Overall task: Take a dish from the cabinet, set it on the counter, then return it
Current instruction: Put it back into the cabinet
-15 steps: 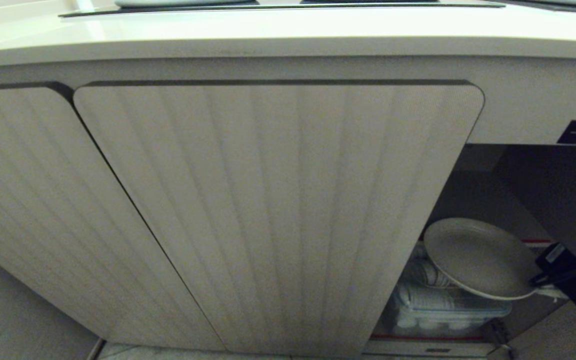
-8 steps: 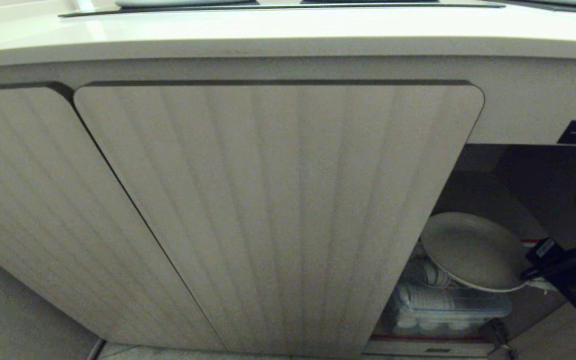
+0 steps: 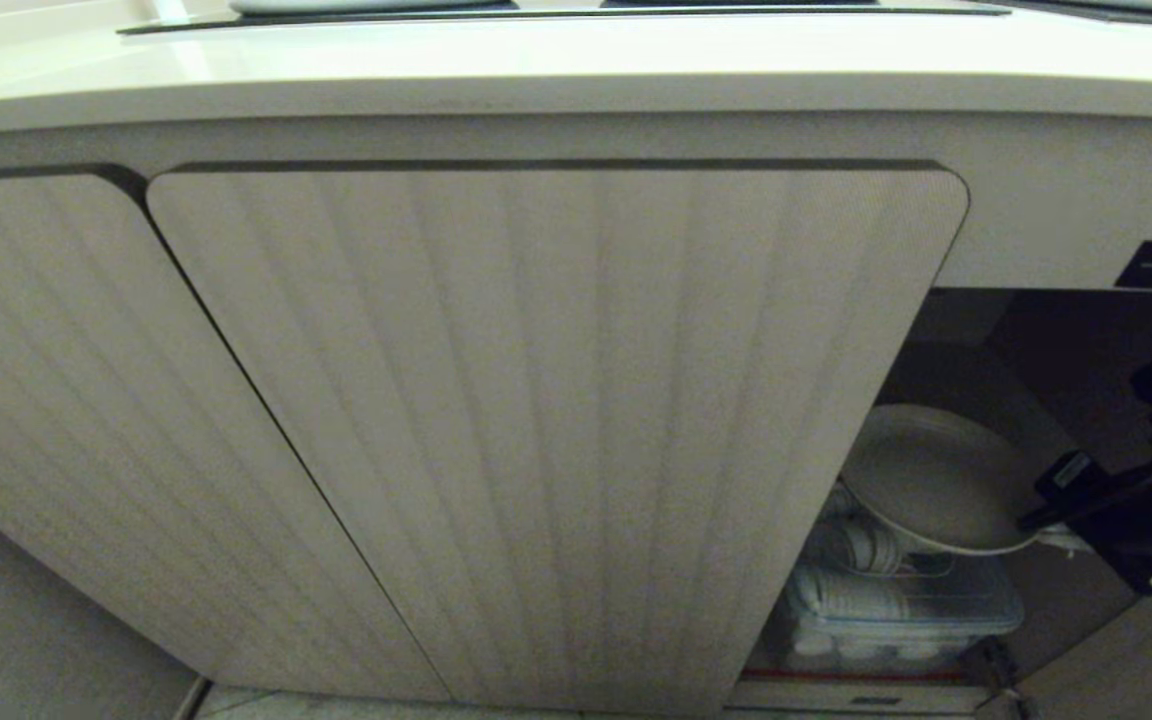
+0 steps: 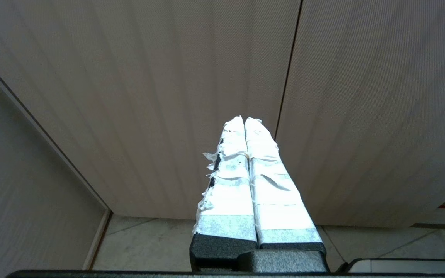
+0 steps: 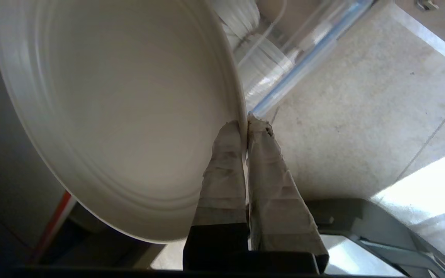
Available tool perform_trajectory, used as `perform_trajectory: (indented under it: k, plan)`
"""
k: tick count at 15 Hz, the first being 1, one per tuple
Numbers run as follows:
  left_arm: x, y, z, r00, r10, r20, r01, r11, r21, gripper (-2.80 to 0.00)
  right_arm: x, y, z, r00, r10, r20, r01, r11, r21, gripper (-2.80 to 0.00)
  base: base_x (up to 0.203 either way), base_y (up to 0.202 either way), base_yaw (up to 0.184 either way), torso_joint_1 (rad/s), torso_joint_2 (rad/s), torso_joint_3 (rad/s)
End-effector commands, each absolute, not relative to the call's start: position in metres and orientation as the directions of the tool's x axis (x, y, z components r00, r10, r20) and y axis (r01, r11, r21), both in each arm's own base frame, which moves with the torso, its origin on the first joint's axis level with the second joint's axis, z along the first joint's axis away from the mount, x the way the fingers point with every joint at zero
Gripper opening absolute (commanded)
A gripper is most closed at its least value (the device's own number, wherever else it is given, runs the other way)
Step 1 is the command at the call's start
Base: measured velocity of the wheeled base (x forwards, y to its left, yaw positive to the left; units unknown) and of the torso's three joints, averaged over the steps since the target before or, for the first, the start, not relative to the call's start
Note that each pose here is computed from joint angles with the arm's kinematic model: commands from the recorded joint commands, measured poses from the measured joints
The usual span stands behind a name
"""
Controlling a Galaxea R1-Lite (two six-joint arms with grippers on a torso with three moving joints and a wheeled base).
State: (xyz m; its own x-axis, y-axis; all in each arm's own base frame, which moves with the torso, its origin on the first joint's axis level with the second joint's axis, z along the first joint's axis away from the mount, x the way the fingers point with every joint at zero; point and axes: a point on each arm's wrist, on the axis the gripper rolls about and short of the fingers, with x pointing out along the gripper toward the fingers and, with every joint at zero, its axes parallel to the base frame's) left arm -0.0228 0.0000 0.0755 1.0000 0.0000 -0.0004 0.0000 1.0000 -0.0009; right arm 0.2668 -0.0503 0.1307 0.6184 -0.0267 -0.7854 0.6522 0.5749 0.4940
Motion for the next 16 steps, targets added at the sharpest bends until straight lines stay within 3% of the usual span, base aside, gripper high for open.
perform_trajectory:
  k: [1,16]
  plan:
    - [-0.023,0.000,0.075,1.000,0.000,0.000,0.000,1.000,-0.002,-2.80,0.272,-0.050,0.130,0.620,-0.024,-0.784,0.652,0.573,0.497,-2.80,0.000,0.000,0.000,0.000,0.00,0.000]
    - [-0.023,0.000,0.075,1.000,0.000,0.000,0.000,1.000,-0.002,-2.80,0.288,-0.053,0.137,0.645,-0.030,-0.764,0.667,0.510,0.543,-2.80,0.000,0.000,0.000,0.000,0.00,0.000]
